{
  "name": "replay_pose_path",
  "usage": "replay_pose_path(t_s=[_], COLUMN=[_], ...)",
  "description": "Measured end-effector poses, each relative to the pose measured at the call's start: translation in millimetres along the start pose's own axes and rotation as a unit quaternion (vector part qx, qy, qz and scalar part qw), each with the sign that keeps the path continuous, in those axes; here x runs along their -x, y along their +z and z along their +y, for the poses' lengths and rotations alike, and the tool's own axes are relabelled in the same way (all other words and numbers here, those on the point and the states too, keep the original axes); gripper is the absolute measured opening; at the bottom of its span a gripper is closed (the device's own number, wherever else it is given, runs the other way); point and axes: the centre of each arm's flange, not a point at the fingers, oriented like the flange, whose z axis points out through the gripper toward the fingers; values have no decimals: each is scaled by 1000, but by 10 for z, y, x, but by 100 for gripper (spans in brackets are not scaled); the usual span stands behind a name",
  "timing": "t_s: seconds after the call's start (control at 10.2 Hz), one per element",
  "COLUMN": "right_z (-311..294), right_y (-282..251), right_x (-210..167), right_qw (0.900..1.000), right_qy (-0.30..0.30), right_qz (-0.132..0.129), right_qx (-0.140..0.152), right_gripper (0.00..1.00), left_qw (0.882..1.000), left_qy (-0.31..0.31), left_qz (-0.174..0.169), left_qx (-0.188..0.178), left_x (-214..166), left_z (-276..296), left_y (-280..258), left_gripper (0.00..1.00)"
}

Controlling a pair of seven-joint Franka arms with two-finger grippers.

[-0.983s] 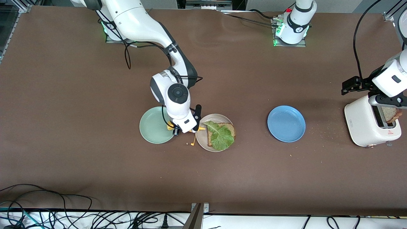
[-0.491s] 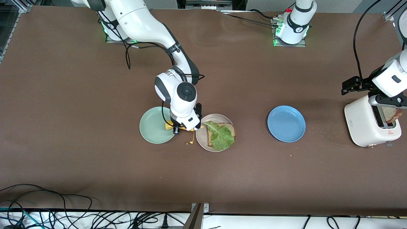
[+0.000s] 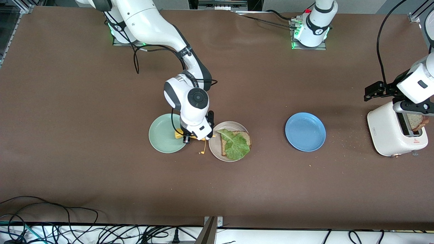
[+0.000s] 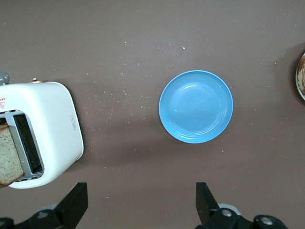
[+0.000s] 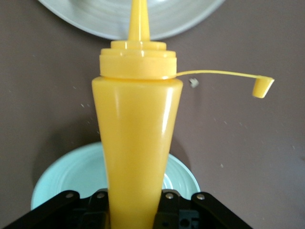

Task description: Make sandwich on beige plate with both arms

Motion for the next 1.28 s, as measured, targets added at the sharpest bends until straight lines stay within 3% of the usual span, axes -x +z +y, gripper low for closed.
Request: replay_pose_path(t_s=[0.2, 0.49, 0.59, 0.88, 1.08, 1.28], right_z=[399, 705, 811, 1175, 1249, 1205], right_y=[-262, -553, -602, -424, -126, 207], right_x=[493, 1228, 1514, 2685, 3343, 3802], right_qw=[999, 996, 993, 976, 957, 936], right_qy=[30, 33, 32, 41, 40, 30], right_qz=[37, 51, 69, 154, 224, 291], right_qx=[-21, -72, -93, -151, -183, -194], right_gripper=[13, 13, 13, 13, 13, 13], left_qw=[1000, 1000, 1000, 1000, 1000, 1000], left_qy=[0, 0, -1, -1, -1, -1], left_qz=[0, 0, 0, 0, 0, -1], left_qx=[0, 0, 0, 0, 0, 0], left_x=[0, 0, 1, 2, 2, 1], left_z=[1, -2, -6, -14, -15, -8], left_y=[-1, 0, 0, 0, 1, 2], left_gripper=[100, 100, 100, 100, 100, 100])
